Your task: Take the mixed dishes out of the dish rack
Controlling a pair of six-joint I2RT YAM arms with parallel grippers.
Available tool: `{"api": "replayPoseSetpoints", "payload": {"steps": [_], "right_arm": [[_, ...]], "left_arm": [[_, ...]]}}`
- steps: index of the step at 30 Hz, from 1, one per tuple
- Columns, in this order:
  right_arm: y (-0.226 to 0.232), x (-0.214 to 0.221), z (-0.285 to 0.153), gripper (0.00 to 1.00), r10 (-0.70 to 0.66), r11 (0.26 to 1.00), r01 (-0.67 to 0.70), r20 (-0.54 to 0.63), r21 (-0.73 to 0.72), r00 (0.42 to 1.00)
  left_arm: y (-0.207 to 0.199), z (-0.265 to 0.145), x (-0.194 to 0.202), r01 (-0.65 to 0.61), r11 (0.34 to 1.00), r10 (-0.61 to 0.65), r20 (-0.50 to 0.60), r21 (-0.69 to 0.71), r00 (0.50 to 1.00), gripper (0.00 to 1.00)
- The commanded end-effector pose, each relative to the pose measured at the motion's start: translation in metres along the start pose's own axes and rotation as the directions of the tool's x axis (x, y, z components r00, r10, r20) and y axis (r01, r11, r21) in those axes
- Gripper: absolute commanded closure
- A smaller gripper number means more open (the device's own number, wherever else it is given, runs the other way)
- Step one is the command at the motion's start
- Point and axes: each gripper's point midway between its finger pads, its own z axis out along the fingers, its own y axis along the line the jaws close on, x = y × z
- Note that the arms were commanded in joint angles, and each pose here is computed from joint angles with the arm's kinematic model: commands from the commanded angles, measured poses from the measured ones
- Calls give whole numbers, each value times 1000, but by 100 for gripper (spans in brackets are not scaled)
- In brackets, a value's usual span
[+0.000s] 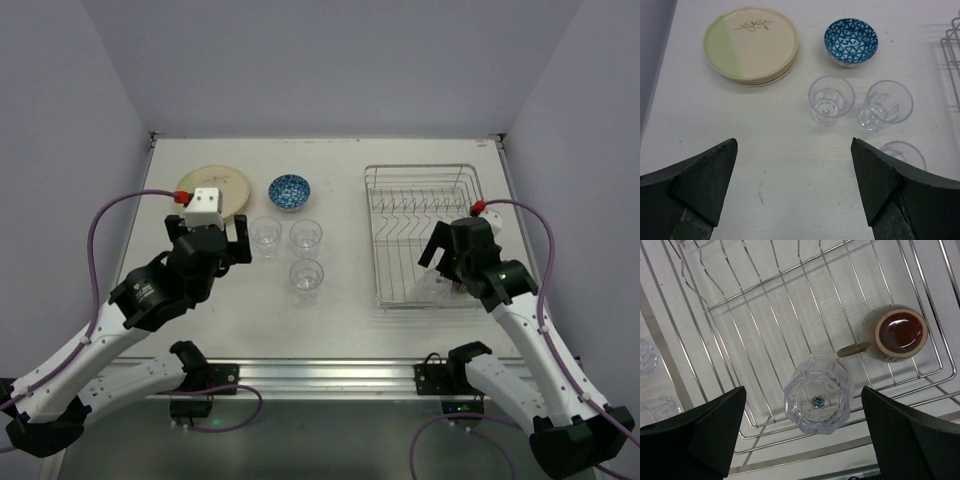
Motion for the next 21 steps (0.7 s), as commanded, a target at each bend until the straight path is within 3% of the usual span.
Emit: {"api": "replayPoseSetpoints", "payload": {"steps": [1,12,21], "right_arm": [[-6,7,8,1,36,998,-35,-18,53,999],[-11,32,20,1,4,997,7,-124,82,992],[-18,44,27,9,13,987,20,-201,157,979]], "left_arm": [[24,1,11,44,995,-40,41,-94,998,0],[14,8,33,9,999,-9,8,-32,1000,0],[8,6,36,3,1000,-4,7,16,1000,0]]}}
